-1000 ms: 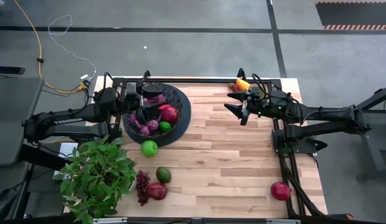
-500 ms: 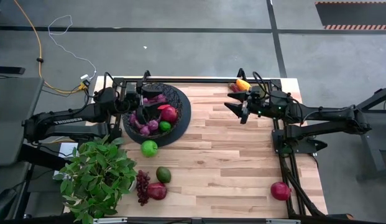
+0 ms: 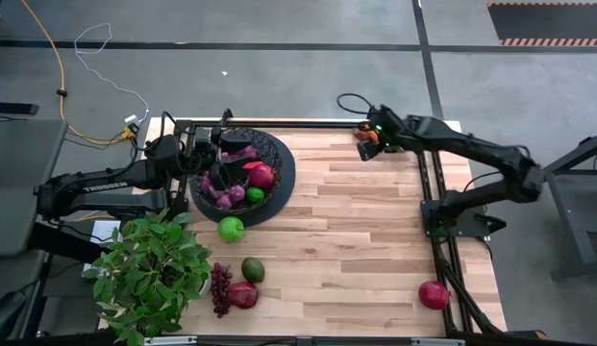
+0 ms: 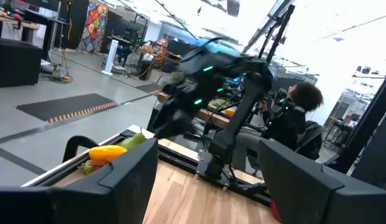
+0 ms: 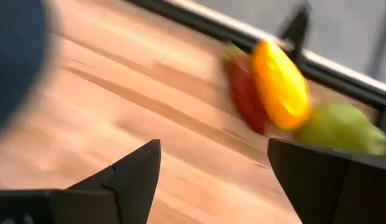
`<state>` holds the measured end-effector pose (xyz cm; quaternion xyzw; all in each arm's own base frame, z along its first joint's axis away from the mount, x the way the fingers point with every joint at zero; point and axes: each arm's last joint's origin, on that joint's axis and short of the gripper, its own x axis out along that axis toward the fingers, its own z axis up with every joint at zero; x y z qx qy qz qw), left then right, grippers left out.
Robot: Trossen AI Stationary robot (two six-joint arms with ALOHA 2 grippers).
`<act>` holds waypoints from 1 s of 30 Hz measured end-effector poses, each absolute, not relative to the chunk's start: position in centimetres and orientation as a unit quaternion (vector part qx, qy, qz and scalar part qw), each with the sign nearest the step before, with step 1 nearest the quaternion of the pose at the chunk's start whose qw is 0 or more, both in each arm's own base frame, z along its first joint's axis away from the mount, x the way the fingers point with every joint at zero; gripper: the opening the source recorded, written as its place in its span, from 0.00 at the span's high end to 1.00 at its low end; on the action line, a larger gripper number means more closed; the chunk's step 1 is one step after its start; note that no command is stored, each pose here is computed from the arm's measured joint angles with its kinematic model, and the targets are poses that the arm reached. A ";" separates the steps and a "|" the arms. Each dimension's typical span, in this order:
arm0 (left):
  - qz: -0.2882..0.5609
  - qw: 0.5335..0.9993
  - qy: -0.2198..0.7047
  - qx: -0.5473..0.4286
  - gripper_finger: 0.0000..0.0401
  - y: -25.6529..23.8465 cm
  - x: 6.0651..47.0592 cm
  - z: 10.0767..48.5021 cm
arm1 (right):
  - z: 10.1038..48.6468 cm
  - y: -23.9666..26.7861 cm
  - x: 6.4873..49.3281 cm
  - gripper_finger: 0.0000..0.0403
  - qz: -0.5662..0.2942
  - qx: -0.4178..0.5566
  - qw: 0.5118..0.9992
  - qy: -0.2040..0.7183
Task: Build produce basket
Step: Put the chili pepper into the wire basket
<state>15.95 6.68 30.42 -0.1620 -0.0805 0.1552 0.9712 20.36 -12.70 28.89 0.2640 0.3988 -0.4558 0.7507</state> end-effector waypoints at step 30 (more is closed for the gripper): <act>0.160 0.970 -0.081 -0.162 0.34 6.7 15.9 30.4 | 16.1 -22.3 23.3 0.31 -0.485 0.292 0.641 0.518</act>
